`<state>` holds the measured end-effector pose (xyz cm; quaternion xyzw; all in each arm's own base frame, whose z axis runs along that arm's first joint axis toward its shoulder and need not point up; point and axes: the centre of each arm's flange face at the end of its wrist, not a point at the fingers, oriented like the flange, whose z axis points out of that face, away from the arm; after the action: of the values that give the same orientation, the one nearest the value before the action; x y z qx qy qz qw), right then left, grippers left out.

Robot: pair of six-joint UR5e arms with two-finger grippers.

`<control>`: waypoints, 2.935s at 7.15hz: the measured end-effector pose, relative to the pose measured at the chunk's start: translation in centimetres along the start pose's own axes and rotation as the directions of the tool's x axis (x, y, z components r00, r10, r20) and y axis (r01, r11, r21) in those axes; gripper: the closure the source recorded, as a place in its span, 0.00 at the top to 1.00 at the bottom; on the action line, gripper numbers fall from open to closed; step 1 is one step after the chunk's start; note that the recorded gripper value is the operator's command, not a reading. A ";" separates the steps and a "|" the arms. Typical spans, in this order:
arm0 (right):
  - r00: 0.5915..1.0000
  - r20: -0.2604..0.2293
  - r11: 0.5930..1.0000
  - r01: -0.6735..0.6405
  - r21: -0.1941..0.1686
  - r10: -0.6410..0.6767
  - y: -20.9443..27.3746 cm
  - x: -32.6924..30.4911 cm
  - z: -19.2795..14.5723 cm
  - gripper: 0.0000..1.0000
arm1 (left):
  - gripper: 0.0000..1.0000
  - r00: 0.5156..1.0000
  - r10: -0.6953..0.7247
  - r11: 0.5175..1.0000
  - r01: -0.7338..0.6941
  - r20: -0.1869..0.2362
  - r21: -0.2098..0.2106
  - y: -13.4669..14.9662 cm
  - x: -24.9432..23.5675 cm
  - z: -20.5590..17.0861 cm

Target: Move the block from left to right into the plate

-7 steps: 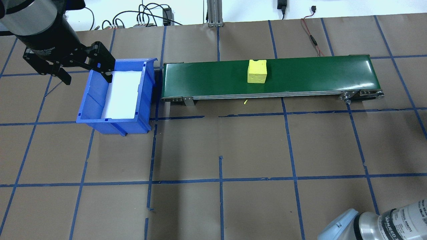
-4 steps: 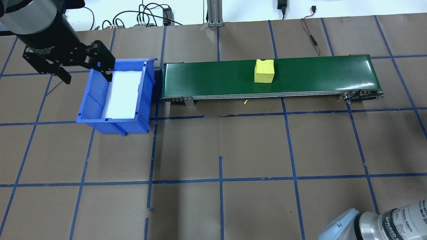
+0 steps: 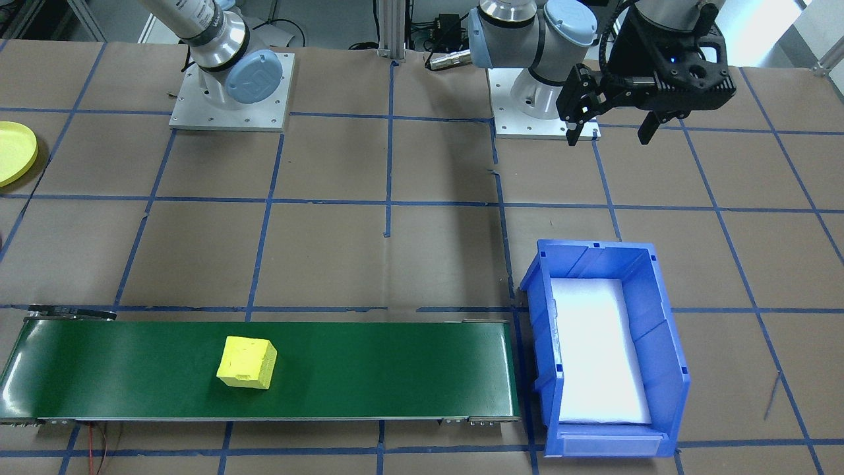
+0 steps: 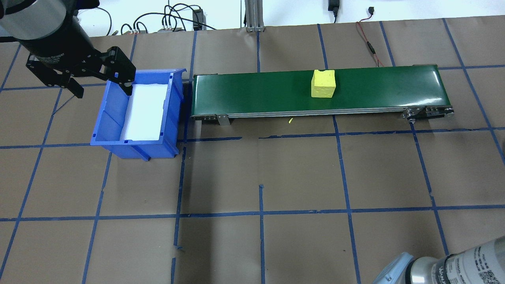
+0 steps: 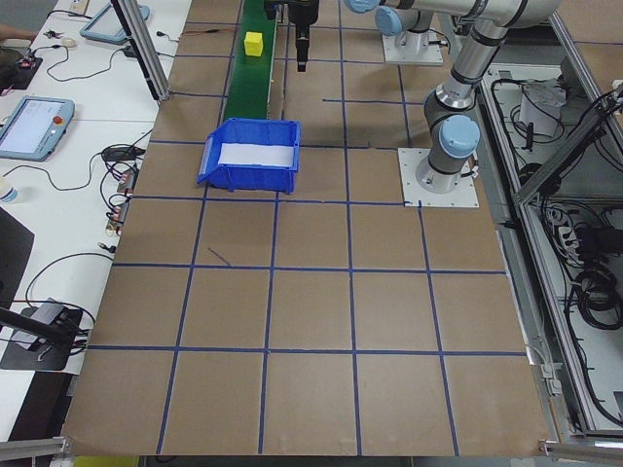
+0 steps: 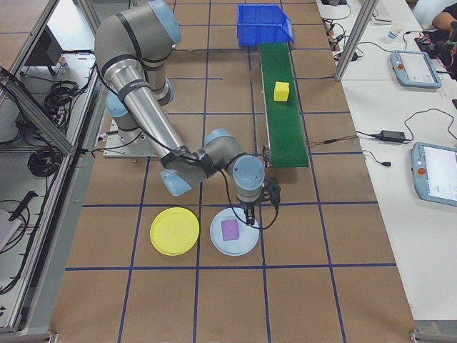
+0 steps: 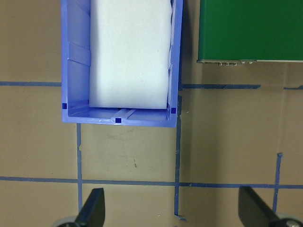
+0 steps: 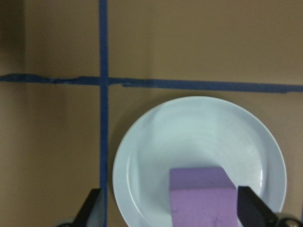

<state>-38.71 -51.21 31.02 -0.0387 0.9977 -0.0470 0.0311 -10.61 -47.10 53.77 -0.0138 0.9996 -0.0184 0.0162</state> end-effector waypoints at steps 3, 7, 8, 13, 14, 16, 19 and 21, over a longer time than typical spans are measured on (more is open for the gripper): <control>0.998 0.051 0.998 -0.040 0.055 0.037 -8.4 -12.9 -0.9 1.00 | 1.00 1.000 0.000 1.000 0.000 0.000 -0.001 0.0 0.0 0.1; 0.980 0.159 0.991 -0.126 0.038 0.118 -14.9 -30.5 1.0 1.00 | 1.00 1.000 0.000 1.000 0.000 0.000 0.000 0.0 0.0 0.0; 0.970 0.200 0.989 -0.148 0.022 0.141 -15.5 -33.1 1.9 1.00 | 1.00 1.000 0.000 1.000 0.000 0.000 0.001 0.0 0.0 0.0; 0.936 0.304 0.983 -0.181 -0.018 0.178 -18.8 -34.3 6.3 1.00 | 1.00 1.000 -0.001 1.000 0.001 0.002 0.001 0.0 -0.1 0.0; 0.936 0.307 0.984 -0.176 -0.022 0.174 -19.1 -34.1 6.9 1.00 | 1.00 1.000 -0.001 1.000 0.001 0.002 0.002 0.0 -0.1 0.0; 0.937 0.306 0.986 -0.166 -0.032 0.168 -19.1 -34.0 7.8 1.00 | 1.00 1.000 0.000 1.000 0.000 0.002 0.002 -0.1 -0.1 0.0; 0.952 0.258 0.986 -0.150 -0.067 0.163 -18.3 -33.5 9.5 0.98 | 1.00 1.000 0.000 1.000 0.000 0.002 0.002 -0.1 -0.1 -0.1; 0.972 0.175 0.986 -0.139 -0.095 0.154 -17.8 -32.5 10.2 0.61 | 1.00 1.000 0.000 1.000 0.000 0.002 0.002 -0.1 -0.1 0.0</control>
<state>-4.36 -67.20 24.47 0.0299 0.9919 0.0002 0.1236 -10.49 -47.14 53.82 -0.0136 0.9996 -0.0195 0.0171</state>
